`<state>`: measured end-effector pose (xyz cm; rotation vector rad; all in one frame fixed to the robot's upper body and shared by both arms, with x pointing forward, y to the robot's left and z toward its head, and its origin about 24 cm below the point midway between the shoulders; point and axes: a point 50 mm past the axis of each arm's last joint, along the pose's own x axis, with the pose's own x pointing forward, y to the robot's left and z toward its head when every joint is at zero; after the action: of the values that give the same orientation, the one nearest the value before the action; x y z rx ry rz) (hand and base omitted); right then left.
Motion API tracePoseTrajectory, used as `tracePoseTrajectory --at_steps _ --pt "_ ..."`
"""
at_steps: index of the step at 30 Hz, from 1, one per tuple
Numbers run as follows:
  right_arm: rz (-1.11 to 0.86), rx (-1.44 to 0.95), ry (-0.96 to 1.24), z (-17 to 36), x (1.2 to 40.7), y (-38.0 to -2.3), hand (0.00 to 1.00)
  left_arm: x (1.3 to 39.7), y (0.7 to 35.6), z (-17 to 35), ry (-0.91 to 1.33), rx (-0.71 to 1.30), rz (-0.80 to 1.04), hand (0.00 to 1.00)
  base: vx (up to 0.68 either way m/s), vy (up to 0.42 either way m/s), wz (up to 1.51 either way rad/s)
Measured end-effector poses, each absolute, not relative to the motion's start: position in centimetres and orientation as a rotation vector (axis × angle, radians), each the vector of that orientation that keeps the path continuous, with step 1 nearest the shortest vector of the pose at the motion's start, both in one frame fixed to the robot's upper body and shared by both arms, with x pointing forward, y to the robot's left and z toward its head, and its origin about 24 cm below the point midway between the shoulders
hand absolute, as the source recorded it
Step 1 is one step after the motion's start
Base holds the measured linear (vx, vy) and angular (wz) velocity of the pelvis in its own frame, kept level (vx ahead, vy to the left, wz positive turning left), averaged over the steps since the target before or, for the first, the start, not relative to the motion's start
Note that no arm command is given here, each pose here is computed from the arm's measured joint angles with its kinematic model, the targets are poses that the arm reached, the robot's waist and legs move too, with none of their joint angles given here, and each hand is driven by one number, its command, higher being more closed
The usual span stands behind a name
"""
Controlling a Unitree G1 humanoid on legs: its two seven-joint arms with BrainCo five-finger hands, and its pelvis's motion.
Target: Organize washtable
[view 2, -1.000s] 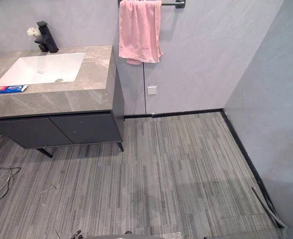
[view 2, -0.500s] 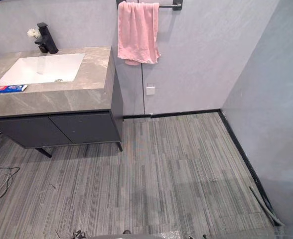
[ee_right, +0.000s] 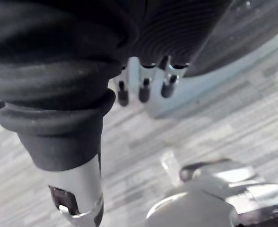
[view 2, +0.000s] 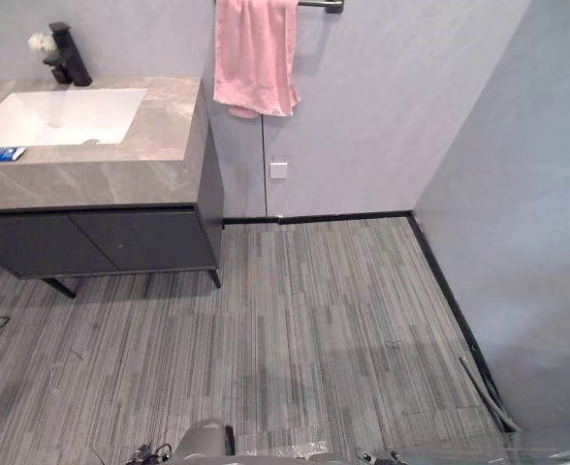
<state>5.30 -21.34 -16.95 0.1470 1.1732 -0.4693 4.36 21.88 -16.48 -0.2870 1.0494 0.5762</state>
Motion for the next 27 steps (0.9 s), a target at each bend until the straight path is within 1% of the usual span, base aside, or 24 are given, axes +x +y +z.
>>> tracePoseTrajectory --at_steps 4,6,8,9,13,16,18,21,23,24,26,27 --pt "-0.459 0.113 1.142 -16.6 6.8 -22.4 0.0 3.9 20.7 -16.6 1.05 -0.327 0.582 0.0 0.26 0.098 -0.77" --pt "-0.48 0.106 1.15 -16.5 6.2 -23.0 0.0 3.5 20.0 -16.8 1.061 -0.353 0.588 0.0 0.46 0.239 -0.83" --pt "-0.486 0.131 1.165 -16.7 5.5 -22.3 0.0 3.1 20.5 -16.7 1.059 -0.356 0.617 0.0 0.55 0.226 -0.54" --pt "-0.501 0.147 1.173 -16.8 4.9 -22.2 0.0 3.4 20.9 -16.6 1.046 -0.361 0.633 0.0 0.6 0.192 -0.42" --pt "-0.504 0.206 1.141 -16.8 5.2 -21.2 0.0 4.8 21.9 -16.3 1.01 -0.34 0.626 0.0 0.53 0.174 -0.26" --pt "-0.487 0.183 1.118 -16.5 5.5 -21.4 0.0 7.5 21.3 -15.7 0.933 -0.339 0.567 0.0 0.5 0.07 0.07" --pt "-0.459 0.164 1.068 -16.2 6.4 -21.1 0.0 10.0 20.6 -15.2 0.87 -0.351 0.525 0.0 0.52 -0.038 0.15" --pt "-0.433 0.13 1.033 -15.8 7.4 -21.3 0.0 10.6 19.2 -15.3 0.874 -0.356 0.474 0.0 0.43 -0.121 0.23" --pt "-0.404 0.104 1.003 -15.4 8.1 -21.2 0.0 10.9 18.8 -15.2 0.866 -0.349 0.456 0.0 0.58 -0.252 0.46" --pt "-0.366 0.072 0.962 -14.9 8.9 -21.1 0.0 10.8 18.6 -15.2 0.86 -0.346 0.458 0.0 0.6 -0.312 0.54" --pt "-0.329 0.053 0.836 -13.4 11.9 -21.1 0.0 10.7 18.0 -15.2 0.861 -0.341 0.449 0.0 0.66 -0.358 0.34" --pt "-0.281 0.053 0.754 -12.4 13.8 -20.2 0.0 11.1 17.7 -15.0 0.845 -0.349 0.446 0.0 0.57 -0.347 0.26"
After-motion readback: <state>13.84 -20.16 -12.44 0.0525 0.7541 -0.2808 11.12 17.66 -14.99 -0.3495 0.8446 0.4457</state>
